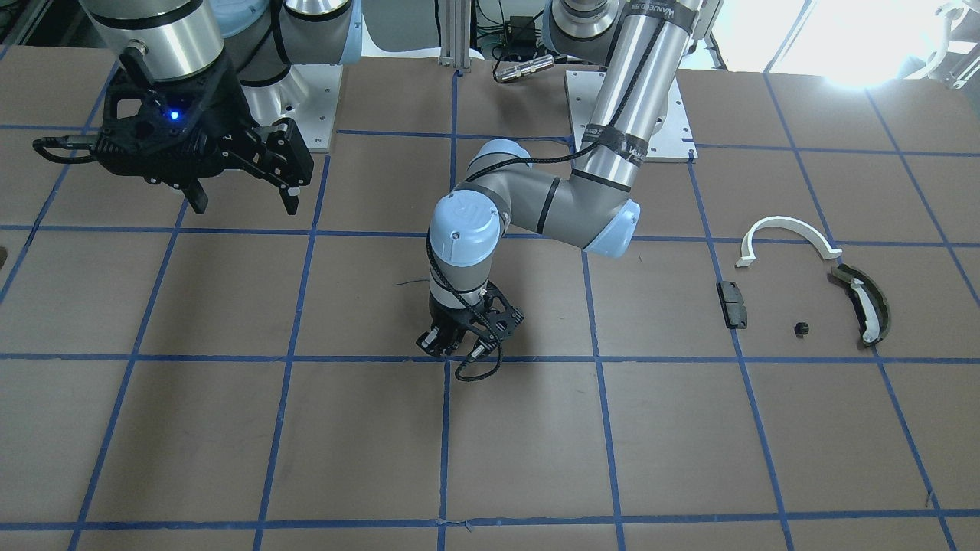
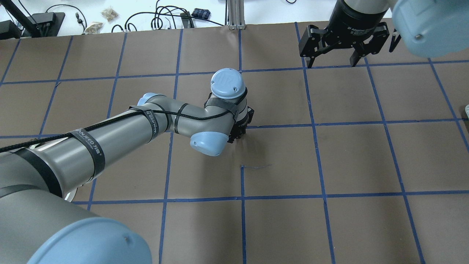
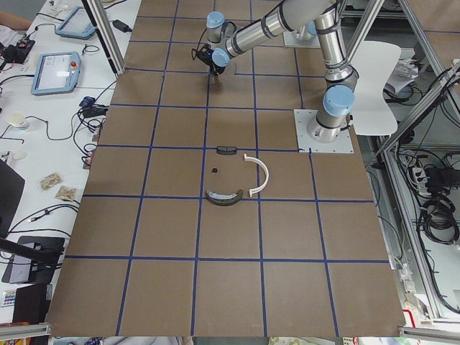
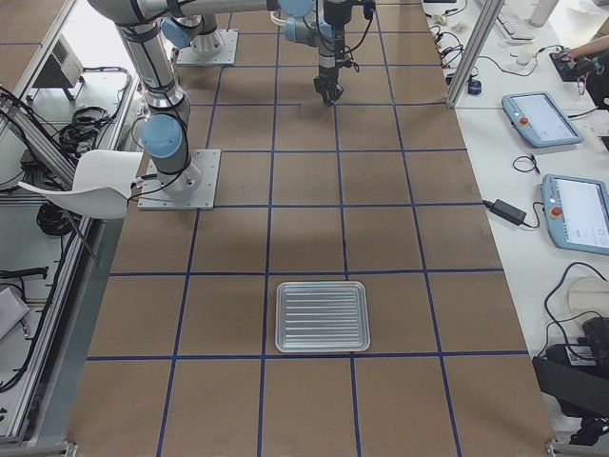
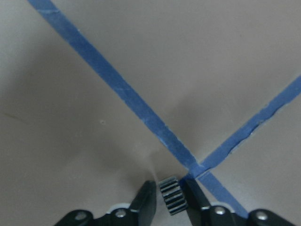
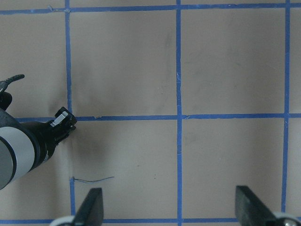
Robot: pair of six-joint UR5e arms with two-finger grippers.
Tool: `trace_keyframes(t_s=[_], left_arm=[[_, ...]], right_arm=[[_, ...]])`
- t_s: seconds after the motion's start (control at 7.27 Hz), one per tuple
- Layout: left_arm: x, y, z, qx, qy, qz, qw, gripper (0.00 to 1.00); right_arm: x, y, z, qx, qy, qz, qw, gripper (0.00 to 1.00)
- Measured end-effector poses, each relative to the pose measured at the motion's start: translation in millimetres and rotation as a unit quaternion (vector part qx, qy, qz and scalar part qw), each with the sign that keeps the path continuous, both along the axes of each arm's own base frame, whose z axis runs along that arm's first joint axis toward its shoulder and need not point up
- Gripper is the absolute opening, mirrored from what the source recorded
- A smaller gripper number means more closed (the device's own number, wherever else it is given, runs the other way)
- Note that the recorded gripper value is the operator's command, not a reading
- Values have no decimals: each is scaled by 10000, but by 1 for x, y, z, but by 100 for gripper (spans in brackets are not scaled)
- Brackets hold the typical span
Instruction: Place bearing gear from tray to pile
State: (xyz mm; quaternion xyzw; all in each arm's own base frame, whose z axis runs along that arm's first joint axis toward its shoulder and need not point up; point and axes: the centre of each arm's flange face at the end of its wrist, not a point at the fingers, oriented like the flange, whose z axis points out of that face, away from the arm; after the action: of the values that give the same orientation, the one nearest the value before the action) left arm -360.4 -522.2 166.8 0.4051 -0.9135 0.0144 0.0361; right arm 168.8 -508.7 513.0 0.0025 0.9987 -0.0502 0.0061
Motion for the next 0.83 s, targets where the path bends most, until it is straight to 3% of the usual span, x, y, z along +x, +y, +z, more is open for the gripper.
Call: trace_keyframes(t_s=[0.28,0.41,0.69,0.83], left_arm=[[14,-8,15,-65,9,-186,9998,6],[31,-13,27,-19,-34,-489,9988,4],[74,-18,60,158,-277,-1501,9882,4],[112,-23,80,240,-527,-2176,9743,4]], right_arm=[[0,0,0,3,3,-8,10000,100],[0,0,0,4,5,-10,10000,100],[0,0,0,4,3,-11,10000,100],[0,0,0,3,7,-12,10000,100]])
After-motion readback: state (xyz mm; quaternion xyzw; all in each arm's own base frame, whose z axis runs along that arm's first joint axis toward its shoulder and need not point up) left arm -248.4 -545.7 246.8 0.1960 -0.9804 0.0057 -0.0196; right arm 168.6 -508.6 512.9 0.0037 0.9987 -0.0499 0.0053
